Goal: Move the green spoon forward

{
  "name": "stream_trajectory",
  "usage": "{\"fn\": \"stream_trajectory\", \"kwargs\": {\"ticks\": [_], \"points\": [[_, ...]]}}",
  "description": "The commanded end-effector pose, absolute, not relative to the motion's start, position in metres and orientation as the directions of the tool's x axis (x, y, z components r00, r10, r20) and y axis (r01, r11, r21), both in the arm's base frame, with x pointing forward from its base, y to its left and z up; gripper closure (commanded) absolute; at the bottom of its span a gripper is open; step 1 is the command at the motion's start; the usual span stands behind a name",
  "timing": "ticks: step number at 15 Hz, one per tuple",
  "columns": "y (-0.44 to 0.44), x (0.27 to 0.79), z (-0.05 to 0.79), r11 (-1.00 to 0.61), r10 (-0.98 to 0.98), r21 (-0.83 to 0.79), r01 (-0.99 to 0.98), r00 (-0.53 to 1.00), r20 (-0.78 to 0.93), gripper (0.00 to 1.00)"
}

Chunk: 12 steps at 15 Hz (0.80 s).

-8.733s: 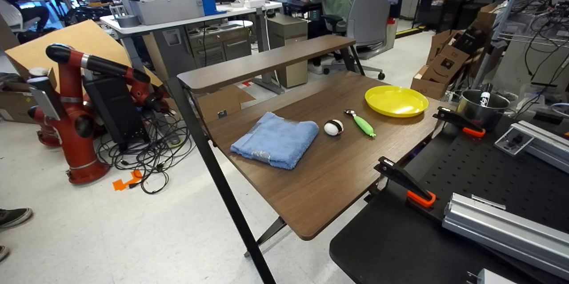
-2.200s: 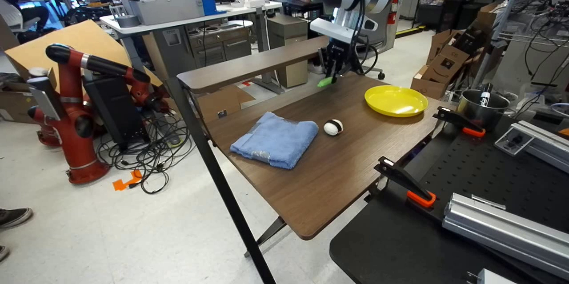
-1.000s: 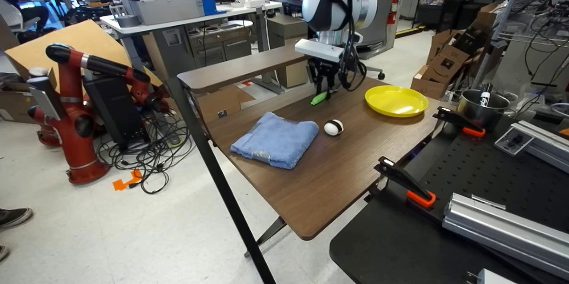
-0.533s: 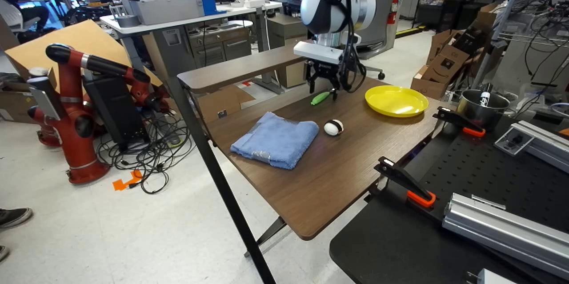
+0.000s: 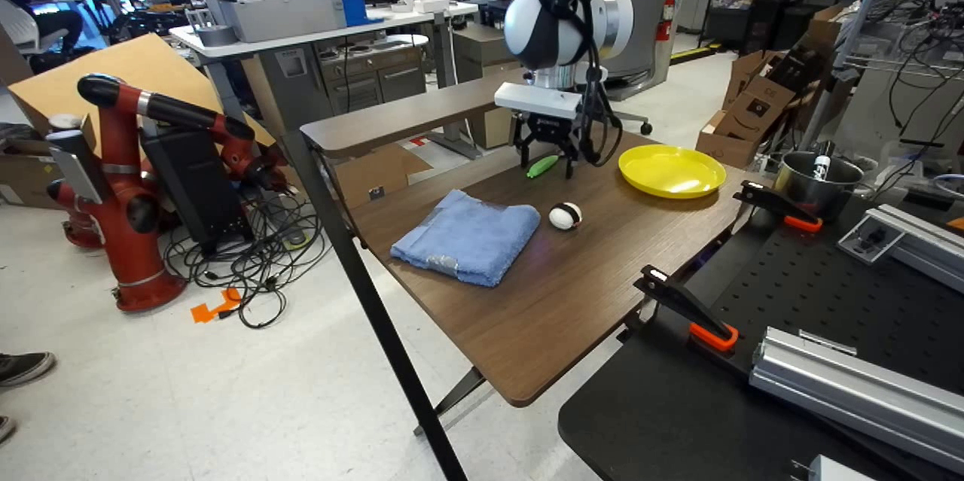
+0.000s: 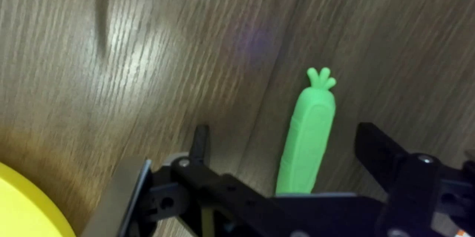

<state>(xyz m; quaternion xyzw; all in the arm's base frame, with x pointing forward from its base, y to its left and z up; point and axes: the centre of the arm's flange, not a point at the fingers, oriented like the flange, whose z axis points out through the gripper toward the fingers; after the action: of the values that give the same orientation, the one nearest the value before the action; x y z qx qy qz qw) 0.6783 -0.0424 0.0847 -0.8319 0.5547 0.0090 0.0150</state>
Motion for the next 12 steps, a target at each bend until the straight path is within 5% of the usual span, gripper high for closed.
{"fn": "stream_trajectory", "kwargs": {"ticks": [1,12], "points": [[-0.038,0.66,0.105,-0.428,-0.904,-0.033,-0.903,0.428,0.008,0.0],[-0.031,0.642,0.152,-0.509,-0.86,-0.096,-0.855,0.51,0.017,0.0]]}}
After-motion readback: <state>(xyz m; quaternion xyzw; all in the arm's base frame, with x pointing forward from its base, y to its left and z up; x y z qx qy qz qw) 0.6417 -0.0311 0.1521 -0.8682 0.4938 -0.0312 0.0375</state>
